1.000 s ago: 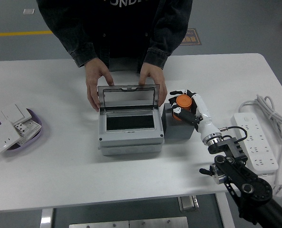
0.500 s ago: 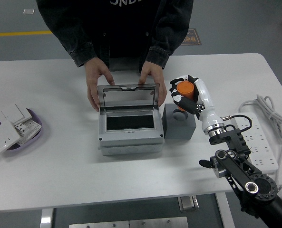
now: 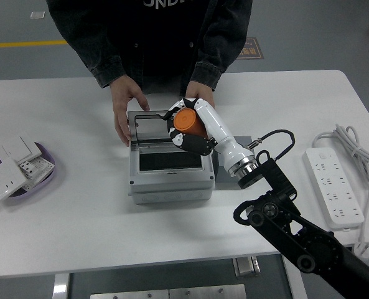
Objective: Pick up the cylinder from the cube,place it in the box,flap close box
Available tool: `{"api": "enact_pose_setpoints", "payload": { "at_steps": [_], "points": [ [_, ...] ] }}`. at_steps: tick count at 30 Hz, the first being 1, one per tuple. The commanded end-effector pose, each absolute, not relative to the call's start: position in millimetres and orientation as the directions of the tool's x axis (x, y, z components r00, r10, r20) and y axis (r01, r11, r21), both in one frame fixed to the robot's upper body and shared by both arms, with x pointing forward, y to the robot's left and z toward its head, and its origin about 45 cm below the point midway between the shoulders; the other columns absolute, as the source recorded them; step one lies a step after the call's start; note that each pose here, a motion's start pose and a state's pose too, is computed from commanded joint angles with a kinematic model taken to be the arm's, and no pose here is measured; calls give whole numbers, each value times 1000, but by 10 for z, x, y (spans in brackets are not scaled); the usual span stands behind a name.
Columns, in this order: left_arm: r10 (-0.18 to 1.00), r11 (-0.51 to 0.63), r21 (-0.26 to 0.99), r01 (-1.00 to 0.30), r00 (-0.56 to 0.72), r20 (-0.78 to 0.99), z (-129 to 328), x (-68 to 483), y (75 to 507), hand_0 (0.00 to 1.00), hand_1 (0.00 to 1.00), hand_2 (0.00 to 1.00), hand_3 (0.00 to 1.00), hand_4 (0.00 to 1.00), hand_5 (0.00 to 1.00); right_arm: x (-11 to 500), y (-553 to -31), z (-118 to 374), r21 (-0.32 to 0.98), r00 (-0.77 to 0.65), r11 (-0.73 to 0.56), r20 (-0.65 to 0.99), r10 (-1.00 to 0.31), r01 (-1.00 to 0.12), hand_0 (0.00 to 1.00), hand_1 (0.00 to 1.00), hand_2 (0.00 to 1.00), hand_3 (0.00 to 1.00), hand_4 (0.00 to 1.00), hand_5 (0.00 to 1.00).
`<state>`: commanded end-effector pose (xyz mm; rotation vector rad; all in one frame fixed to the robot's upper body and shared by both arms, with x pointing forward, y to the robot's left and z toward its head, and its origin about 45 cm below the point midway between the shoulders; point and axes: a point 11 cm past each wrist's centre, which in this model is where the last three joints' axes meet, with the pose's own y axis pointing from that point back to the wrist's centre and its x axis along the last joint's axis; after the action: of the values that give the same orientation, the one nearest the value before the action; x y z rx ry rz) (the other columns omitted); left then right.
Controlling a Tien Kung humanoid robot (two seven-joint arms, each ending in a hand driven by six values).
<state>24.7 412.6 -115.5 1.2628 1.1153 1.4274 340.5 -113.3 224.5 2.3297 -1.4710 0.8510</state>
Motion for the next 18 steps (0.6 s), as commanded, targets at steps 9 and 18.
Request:
{"api": "enact_pose_setpoints", "payload": {
  "at_steps": [9,18],
  "points": [
    [978,-196,979,-53,-79,192,-1142,243,4167,638,664,577,642,735,278,3438,-925,2104,33,341,-500,769,-540,-866,21,141,219,179,2,2],
    [979,-194,979,-57,-76,189,-1144,259,4156,638,664,577,642,735,284,3401,-774,1996,123,367,-537,851,-375,-835,94,196,299,288,2,2]
  ]
}}
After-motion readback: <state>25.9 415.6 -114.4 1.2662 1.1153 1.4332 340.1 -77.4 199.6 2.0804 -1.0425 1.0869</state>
